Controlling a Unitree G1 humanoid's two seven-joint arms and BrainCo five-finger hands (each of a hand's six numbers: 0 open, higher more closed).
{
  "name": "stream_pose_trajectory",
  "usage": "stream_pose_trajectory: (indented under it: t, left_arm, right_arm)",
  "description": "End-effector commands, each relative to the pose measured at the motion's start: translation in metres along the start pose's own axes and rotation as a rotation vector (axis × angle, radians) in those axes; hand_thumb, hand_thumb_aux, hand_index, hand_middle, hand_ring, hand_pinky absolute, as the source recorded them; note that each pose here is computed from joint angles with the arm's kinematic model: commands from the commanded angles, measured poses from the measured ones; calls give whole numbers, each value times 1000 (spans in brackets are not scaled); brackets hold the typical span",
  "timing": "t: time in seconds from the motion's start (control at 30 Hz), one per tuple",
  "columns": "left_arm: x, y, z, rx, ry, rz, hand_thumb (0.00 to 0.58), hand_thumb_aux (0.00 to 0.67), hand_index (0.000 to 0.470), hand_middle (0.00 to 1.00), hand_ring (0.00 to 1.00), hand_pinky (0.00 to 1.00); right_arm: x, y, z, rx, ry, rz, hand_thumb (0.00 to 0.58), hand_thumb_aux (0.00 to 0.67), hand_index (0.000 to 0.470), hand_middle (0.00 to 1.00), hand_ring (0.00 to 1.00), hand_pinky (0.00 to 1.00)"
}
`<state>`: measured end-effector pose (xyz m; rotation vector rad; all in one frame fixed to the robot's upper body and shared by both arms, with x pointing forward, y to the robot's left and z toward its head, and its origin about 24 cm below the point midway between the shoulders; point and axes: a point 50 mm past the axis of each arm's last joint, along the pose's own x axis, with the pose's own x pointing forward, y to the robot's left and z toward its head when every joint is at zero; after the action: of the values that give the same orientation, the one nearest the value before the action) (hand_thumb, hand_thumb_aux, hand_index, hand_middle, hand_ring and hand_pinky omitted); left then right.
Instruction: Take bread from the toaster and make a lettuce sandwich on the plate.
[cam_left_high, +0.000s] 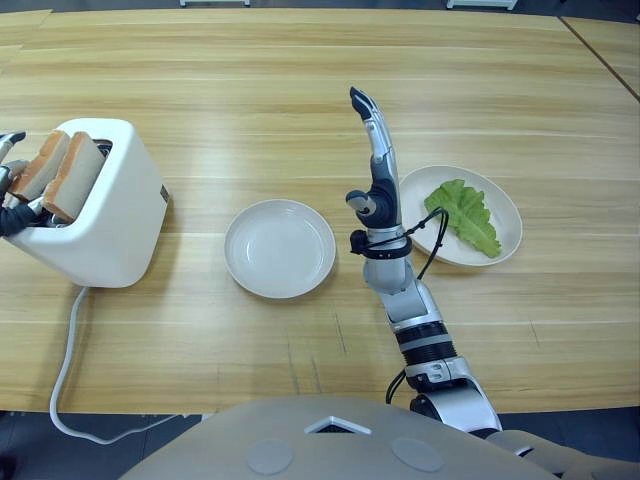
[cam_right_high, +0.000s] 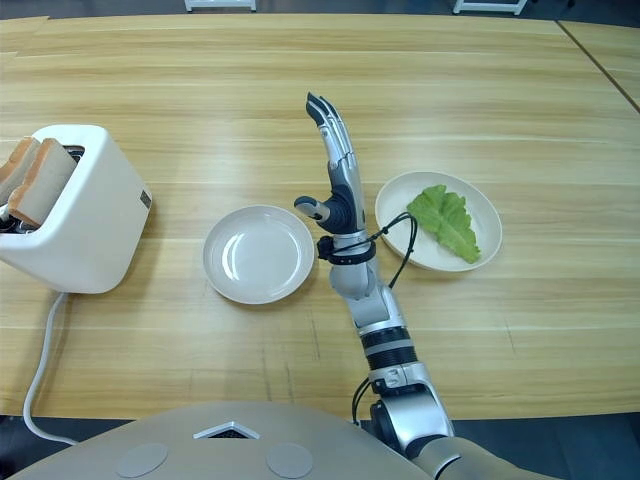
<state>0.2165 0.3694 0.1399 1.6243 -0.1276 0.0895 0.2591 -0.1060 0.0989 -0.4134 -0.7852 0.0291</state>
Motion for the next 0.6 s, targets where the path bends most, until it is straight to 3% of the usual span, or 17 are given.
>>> stream_pose_trajectory:
  t: [0.03, 0.6]
  left_arm:
    - [-2, 3, -2, 11, -1, 15, 580, 670, 470, 0, 0, 0]
    - [2, 64, 18, -214, -44, 478, 580, 670, 470, 0, 0, 0]
  right_arm:
    - [-1, 0, -2, -6, 6, 4, 0, 0, 0, 0, 0, 0]
    - [-3, 1, -5, -10, 13, -1, 0, 0, 0, 0, 0, 0]
